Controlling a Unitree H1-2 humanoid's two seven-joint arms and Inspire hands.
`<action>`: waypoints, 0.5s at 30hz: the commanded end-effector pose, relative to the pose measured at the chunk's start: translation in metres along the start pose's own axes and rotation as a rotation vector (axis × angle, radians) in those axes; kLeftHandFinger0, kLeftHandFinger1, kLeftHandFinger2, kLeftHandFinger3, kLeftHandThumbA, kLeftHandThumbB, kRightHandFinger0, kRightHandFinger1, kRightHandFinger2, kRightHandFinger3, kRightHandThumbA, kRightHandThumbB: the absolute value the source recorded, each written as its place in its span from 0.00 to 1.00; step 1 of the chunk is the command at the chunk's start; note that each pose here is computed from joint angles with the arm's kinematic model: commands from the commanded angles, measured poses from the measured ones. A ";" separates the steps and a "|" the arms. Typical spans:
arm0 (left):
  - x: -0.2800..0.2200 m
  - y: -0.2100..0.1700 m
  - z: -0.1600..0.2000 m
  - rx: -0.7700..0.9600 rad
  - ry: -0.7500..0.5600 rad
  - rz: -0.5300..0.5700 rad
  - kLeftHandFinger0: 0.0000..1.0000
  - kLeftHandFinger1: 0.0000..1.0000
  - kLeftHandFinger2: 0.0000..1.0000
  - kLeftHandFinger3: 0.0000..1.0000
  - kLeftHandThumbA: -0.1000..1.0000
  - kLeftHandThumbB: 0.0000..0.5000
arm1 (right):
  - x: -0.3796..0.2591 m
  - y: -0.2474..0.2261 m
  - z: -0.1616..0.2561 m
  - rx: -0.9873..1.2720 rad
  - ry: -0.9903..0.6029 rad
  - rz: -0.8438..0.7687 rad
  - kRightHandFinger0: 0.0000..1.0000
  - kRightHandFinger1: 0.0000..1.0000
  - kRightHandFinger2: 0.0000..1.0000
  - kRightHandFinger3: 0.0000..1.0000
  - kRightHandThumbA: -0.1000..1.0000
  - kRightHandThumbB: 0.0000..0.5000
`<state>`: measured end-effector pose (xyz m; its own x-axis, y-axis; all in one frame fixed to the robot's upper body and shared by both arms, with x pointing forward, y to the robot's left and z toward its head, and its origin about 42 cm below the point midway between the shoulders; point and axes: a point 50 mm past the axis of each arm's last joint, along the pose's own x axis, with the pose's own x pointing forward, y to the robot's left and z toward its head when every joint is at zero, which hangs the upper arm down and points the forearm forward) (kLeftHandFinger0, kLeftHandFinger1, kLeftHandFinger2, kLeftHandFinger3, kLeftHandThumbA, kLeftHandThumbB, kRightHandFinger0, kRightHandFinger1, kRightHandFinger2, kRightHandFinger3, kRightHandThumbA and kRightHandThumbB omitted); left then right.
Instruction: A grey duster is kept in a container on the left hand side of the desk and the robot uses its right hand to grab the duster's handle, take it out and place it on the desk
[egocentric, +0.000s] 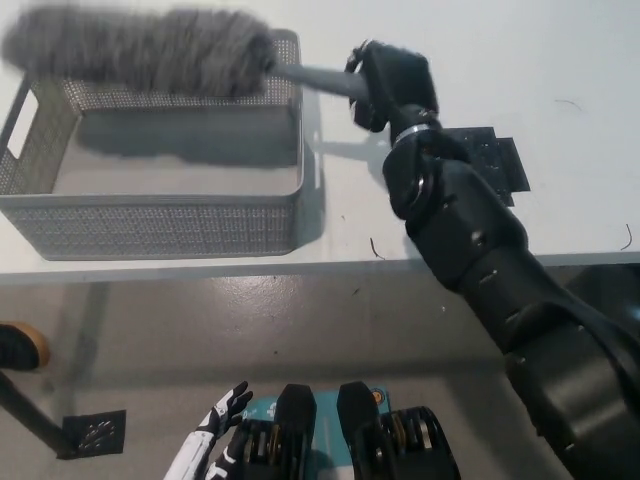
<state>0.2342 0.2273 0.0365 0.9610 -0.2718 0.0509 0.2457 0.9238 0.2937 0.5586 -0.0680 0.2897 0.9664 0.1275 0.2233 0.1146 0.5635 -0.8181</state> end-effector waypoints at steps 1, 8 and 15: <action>0.002 0.002 0.005 0.037 -0.054 -0.029 1.00 1.00 1.00 1.00 0.95 0.39 | 0.023 -0.089 0.021 0.483 -0.039 -0.389 0.00 0.00 0.17 0.01 0.25 0.00; -0.003 -0.002 0.001 0.026 -0.038 -0.025 1.00 1.00 1.00 1.00 0.95 0.39 | 0.018 -0.125 0.007 0.731 0.014 -0.485 0.00 0.00 0.07 0.19 0.32 0.00; -0.015 -0.003 -0.002 0.036 -0.019 0.005 1.00 1.00 1.00 1.00 0.94 0.38 | 0.009 -0.126 -0.012 0.716 0.054 -0.478 0.00 0.00 0.25 0.37 0.39 0.00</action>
<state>0.2289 0.2282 0.0304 0.9620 -0.2715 0.0280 0.2506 0.9190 0.3044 0.5585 -0.1303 0.3519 0.9158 -0.2191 0.3367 0.3112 0.9170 -0.2496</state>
